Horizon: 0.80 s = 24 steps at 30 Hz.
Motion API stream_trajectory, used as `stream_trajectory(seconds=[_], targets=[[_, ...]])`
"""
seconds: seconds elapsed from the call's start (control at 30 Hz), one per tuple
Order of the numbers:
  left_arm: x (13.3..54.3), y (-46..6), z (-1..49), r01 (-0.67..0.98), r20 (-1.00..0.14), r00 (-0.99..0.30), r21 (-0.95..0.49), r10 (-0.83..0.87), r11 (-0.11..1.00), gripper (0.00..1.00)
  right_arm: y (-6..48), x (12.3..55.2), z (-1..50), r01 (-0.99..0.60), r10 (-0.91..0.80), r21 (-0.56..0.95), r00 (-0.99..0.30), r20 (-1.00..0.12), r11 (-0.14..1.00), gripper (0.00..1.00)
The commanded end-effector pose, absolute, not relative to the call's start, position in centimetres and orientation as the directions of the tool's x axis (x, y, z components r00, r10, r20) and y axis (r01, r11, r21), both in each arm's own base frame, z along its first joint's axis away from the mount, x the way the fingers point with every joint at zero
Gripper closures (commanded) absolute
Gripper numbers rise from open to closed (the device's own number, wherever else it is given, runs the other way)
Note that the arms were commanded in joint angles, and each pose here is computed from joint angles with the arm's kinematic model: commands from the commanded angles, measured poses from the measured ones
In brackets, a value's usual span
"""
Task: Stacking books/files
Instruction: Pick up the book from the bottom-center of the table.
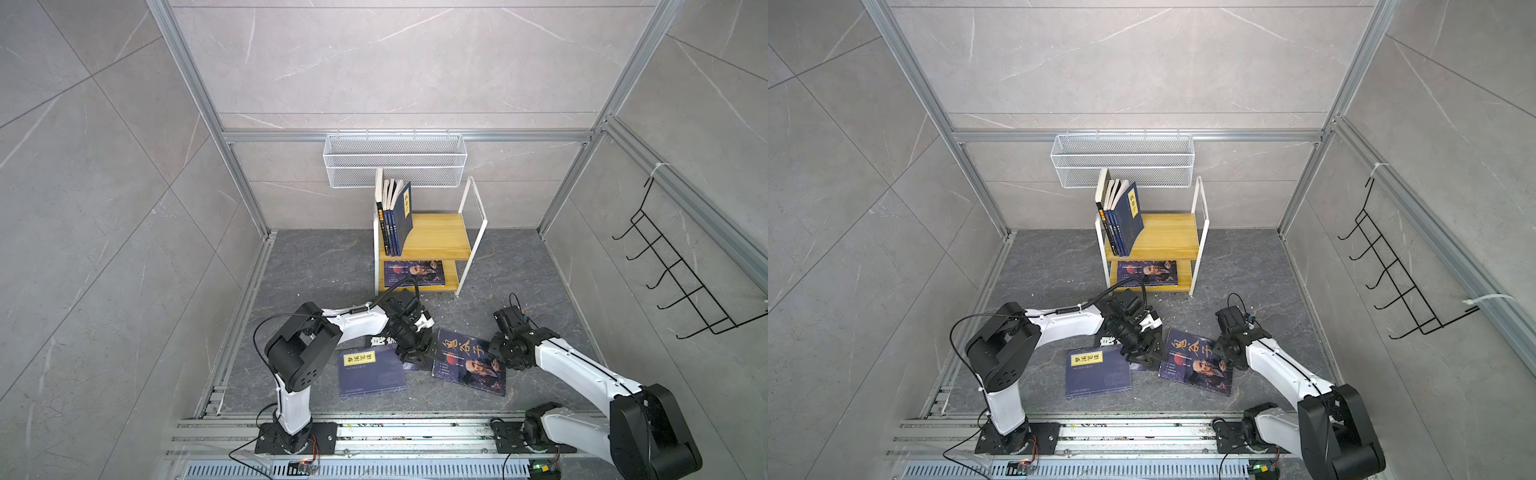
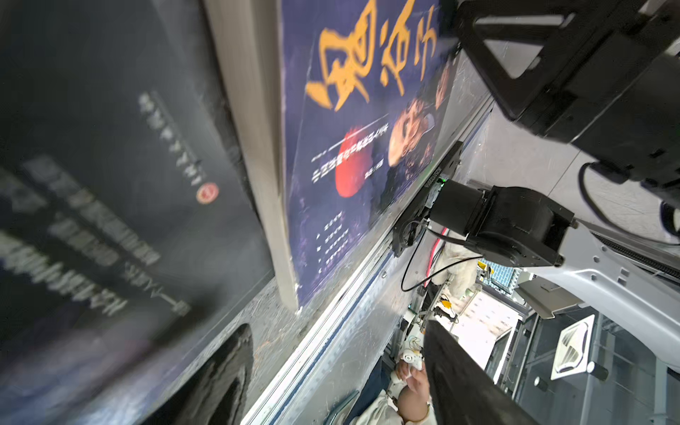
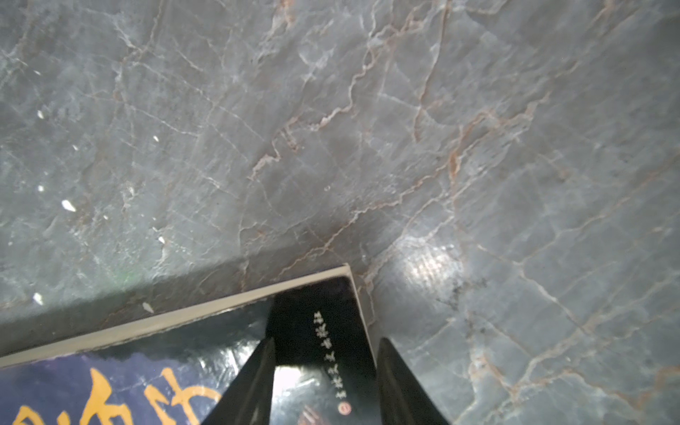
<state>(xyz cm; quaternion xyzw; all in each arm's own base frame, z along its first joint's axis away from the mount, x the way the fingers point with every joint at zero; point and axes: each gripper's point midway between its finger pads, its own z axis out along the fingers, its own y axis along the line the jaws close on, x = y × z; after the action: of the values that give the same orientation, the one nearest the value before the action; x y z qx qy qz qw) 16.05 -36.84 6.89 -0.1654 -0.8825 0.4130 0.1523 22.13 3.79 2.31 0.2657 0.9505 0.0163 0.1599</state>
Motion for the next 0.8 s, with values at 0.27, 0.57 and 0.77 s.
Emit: stream_trajectory(seconds=[0.27, 0.57, 0.77], targets=[[13.5, -39.1, 6.9, 0.057, 0.252, -0.855, -0.823, 0.454, 0.565, 0.3, 4.8, 20.7, 0.8, 0.488, 0.51, 0.152, -0.833, -0.214, 0.86, 0.54], [12.7, -38.6, 4.5, -0.014, 0.339, -0.846, -0.786, 0.412, 0.618, 0.31, 5.0, 20.9, 0.5, 0.489, 0.517, 0.174, -0.832, -0.201, 0.855, 0.54], [12.8, -39.3, 4.5, -0.026, 0.345, -0.834, -0.804, 0.43, 0.594, 0.3, 4.9, 20.9, 0.4, 0.494, 0.521, 0.175, -0.83, -0.196, 0.852, 0.54]])
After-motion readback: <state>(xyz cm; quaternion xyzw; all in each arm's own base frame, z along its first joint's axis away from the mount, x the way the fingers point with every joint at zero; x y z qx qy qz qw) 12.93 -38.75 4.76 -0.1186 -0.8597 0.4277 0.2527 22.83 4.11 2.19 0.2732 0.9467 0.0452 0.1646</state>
